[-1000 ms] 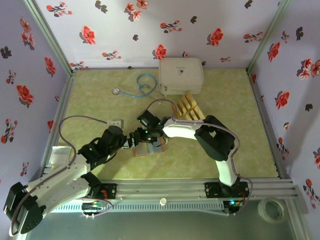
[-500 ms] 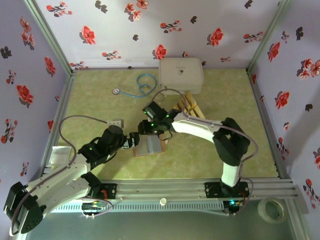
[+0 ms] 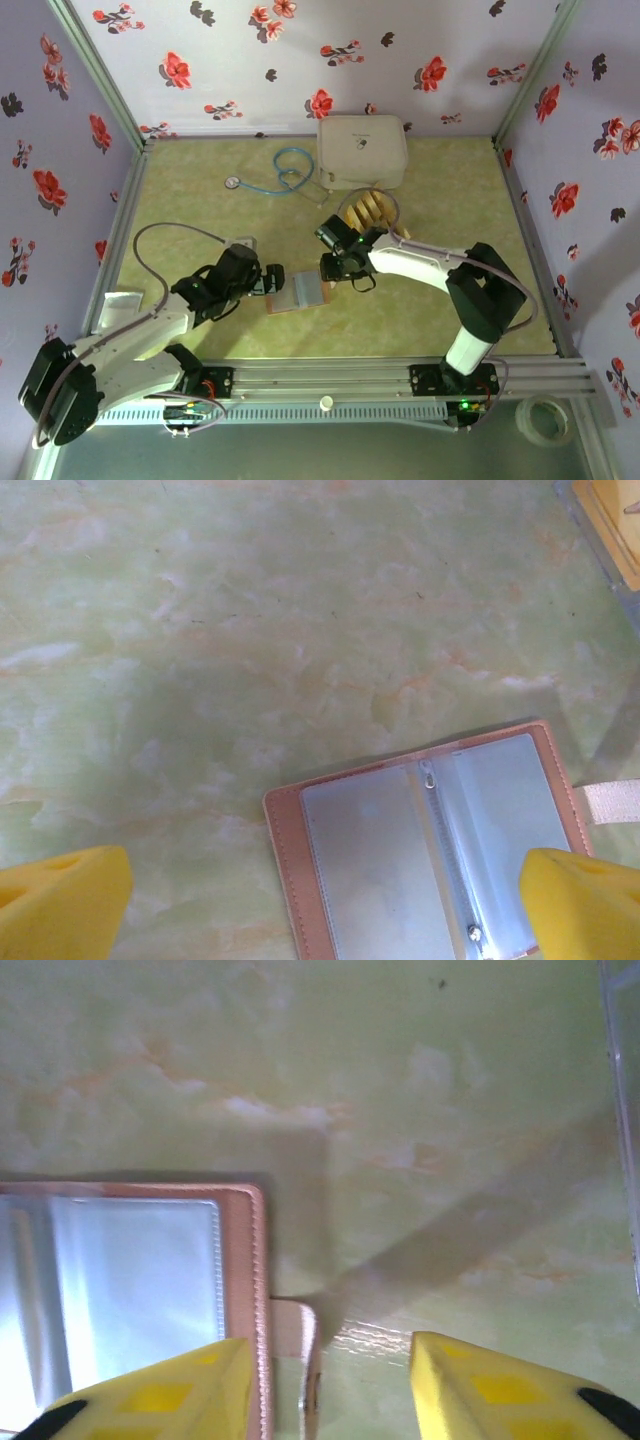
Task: Put the credit cards into the card holder
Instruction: Move the card holder to the center of the table.
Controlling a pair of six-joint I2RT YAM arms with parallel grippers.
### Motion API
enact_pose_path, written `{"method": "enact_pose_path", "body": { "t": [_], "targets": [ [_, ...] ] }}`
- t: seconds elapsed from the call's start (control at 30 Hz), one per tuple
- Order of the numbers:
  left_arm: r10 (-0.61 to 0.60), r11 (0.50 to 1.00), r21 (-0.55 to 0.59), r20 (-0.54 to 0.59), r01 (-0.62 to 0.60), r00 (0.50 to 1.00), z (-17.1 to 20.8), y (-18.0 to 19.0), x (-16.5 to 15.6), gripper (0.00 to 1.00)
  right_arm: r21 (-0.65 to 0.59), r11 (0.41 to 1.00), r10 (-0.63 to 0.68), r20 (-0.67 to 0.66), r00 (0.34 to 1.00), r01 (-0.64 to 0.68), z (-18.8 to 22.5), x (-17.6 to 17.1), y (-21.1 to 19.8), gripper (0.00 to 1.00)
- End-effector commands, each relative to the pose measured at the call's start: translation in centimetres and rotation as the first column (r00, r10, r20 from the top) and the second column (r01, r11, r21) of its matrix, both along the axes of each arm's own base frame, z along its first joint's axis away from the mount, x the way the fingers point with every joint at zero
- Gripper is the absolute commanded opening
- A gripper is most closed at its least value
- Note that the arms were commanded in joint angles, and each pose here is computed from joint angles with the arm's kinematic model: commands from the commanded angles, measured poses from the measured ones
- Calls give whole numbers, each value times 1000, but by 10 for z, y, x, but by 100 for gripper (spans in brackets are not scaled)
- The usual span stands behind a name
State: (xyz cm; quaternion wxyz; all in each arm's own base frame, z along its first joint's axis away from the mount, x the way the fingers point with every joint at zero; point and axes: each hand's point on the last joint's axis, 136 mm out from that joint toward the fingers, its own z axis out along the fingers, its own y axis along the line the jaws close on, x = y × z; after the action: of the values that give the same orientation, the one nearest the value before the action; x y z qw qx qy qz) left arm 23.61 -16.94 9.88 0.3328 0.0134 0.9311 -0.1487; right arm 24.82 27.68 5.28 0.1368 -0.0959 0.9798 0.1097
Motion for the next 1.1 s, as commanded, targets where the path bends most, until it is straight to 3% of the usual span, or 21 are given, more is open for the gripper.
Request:
{"method": "enact_pose_path", "body": {
  "t": [0.0, 0.2, 0.53, 0.63, 0.73, 0.9, 0.93, 0.97, 1.07],
  "targets": [
    [-24, 1000, -6, 17, 24, 1000, 9, -8, 8, 100, -40, 999, -2, 14, 1000, 3, -11, 4, -9, 37],
    [-36, 999, 3, -5, 36, 999, 0, -13, 11, 100, -49, 998, -35, 28, 999, 36, -12, 7, -26, 1],
    [-69, 997, 16, -29, 69, 997, -11, -26, 19, 100, -38, 994, -100, 40, 994, 101, -4, 0, -59, 1],
    [-82, 996, 24, -33, 83, 996, -13, -31, 23, 100, -26, 995, -98, 51, 994, 99, 7, 0, -59, 19],
    [-92, 995, 30, -34, 93, 995, -12, -34, 26, 100, -13, 996, -89, 102, 991, 90, 36, 6, -60, 47],
    [-101, 994, 29, -17, 101, 995, -4, -38, 32, 100, -40, 996, -72, 222, 972, 83, 94, 23, -70, 75],
    [-101, 994, 30, -14, 101, 995, -2, -38, 33, 100, -54, 995, -71, 255, 964, 87, 105, 27, -74, 83],
    [-101, 994, 32, -12, 102, 995, -1, -38, 34, 100, -72, 992, -78, 291, 953, 104, 116, 32, -80, 99],
    [-103, 994, 38, -14, 104, 995, 4, -38, 37, 100, -96, 977, -132, 428, 894, 190, 145, 47, -100, 99]
  ]
}}
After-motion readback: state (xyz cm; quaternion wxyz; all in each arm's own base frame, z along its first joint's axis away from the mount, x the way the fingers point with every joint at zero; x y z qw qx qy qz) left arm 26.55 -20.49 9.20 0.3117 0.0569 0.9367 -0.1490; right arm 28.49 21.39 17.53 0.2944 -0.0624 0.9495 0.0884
